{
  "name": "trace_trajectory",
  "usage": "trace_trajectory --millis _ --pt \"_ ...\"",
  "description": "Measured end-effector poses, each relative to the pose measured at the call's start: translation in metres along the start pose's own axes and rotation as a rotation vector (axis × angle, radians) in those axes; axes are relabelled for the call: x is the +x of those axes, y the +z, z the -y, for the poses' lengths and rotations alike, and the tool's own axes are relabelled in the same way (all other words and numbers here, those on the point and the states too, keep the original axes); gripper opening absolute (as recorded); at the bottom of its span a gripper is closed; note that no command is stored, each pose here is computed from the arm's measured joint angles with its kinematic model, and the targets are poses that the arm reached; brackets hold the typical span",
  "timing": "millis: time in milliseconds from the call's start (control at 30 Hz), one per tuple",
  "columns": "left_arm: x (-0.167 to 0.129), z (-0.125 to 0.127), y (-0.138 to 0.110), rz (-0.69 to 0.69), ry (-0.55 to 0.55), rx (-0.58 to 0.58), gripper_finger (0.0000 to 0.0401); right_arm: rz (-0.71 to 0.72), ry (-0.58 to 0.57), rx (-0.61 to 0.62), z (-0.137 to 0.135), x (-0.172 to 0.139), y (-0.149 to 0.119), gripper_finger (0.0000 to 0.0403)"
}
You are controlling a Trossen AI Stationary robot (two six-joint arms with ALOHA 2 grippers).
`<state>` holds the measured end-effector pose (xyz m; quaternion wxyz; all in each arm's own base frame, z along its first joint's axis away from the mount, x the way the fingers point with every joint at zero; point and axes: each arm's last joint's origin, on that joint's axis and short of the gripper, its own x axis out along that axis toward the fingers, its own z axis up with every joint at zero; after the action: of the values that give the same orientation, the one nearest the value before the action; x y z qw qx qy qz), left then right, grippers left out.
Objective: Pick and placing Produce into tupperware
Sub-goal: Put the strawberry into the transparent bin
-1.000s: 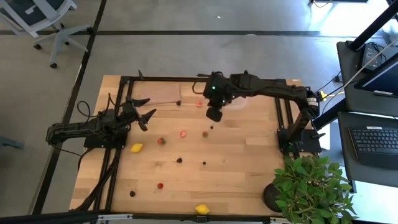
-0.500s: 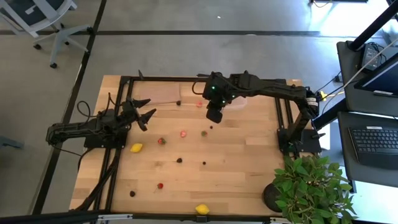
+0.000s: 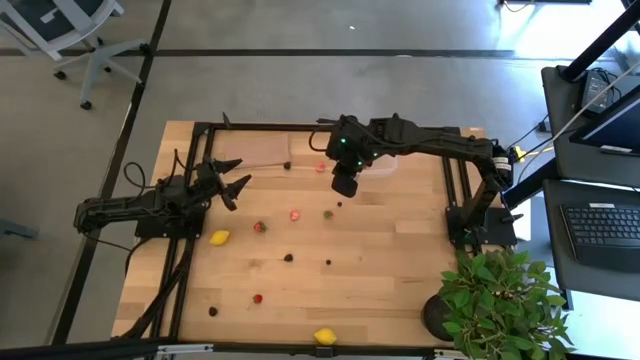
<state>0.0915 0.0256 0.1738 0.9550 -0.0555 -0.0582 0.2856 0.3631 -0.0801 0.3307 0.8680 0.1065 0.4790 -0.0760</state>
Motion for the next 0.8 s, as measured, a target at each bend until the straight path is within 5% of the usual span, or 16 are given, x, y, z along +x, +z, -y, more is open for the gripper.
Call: trace_trajectory --millis 200,333,800 --pt "0.0 0.0 0.0 0.0 0.0 0.0 0.0291 0.004 0.004 -0.001 0.0 0.0 0.0 0.0035" --pt "0.0 0.0 0.0 0.0 0.0 0.0 0.0291 0.038 0.106 -0.023 -0.003 0.0 0.004 0.0054" --pt "0.0 0.0 0.0 0.0 0.0 0.0 0.0291 0.111 0.12 -0.132 -0.022 0.0 0.01 0.0272"
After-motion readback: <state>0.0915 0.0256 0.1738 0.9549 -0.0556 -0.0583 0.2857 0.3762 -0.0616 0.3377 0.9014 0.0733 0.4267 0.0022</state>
